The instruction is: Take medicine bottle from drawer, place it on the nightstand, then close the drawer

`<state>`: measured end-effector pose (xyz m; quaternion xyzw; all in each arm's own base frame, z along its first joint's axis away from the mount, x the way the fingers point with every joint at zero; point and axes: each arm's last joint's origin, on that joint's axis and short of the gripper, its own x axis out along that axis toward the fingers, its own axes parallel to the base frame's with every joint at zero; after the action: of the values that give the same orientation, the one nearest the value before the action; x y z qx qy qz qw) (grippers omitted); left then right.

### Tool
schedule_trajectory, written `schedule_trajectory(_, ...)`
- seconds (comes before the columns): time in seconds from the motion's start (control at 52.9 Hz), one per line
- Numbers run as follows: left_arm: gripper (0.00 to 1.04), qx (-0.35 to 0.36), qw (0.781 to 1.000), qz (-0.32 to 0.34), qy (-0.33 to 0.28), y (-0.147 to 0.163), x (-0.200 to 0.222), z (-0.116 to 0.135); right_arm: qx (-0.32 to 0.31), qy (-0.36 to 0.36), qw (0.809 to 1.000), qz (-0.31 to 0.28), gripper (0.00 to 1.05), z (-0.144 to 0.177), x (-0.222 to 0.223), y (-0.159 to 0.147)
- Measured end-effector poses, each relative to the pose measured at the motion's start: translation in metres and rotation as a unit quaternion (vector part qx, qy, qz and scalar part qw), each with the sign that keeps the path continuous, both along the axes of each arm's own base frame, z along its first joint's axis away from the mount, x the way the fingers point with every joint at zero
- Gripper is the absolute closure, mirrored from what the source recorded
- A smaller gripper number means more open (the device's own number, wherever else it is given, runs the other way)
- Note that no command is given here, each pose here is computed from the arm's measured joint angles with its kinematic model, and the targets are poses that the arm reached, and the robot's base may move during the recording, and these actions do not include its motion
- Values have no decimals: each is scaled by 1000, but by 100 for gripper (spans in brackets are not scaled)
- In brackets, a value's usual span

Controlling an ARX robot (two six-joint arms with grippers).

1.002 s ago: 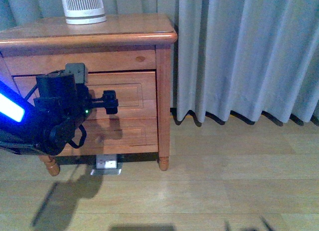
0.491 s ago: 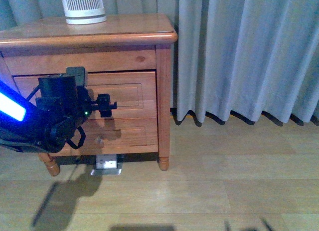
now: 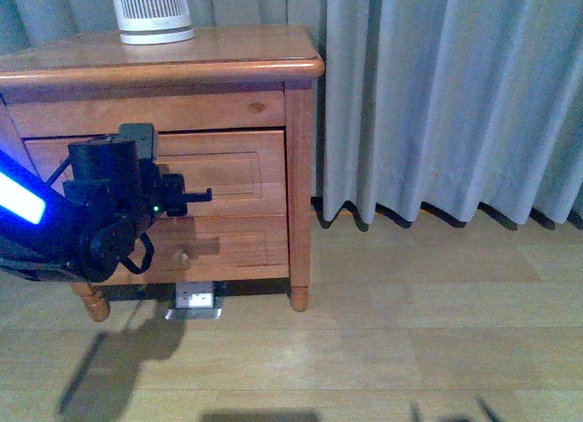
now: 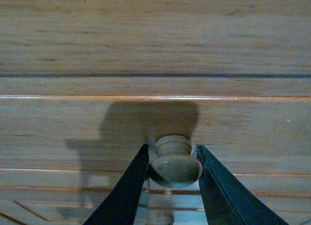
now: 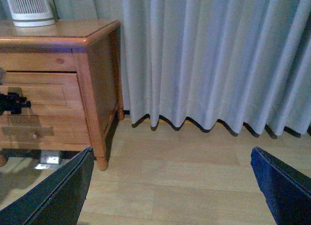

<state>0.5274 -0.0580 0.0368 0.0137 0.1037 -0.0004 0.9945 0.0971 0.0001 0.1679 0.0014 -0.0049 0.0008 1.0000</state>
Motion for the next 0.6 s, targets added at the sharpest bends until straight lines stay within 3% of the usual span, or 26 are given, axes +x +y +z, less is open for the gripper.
schedule_trajectory(0.208,79,12,1000,11,0,-5,-36,-1,0,0,1000,0,7,0,0,0)
schedule_trajectory(0.605,79,76,996,-1,51,-5,-172,-8,0,0,1000,0,7,0,0,0)
